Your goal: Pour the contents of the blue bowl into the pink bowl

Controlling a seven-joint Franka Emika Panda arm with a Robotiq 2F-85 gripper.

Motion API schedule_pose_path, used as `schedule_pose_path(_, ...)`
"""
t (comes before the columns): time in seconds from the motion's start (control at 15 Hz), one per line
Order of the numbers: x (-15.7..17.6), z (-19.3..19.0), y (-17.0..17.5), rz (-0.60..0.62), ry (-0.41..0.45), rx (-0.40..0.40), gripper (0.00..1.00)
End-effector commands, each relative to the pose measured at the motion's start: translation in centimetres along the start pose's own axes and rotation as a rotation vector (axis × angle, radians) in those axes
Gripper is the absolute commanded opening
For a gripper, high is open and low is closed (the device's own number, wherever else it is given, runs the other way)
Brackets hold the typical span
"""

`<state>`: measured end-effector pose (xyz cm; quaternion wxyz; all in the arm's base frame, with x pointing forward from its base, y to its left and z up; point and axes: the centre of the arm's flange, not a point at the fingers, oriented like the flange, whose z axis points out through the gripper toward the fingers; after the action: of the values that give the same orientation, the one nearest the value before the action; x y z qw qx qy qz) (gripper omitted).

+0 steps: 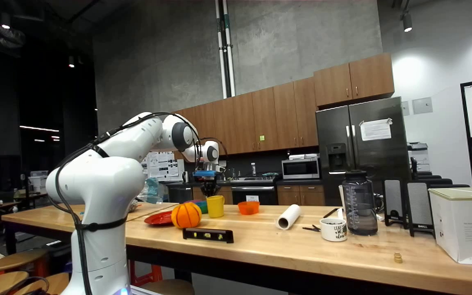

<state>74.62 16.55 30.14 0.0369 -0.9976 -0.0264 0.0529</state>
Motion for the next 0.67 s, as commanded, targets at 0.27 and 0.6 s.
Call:
schedule_pose_path(0.27, -0.1, -0.8, 0.1, 0.012, -0.006, -0.007, 0.0)
schedule_pose_path(0.6, -0.6, -2.1, 0.0, 0.003, -0.003, 0.026, 0.0)
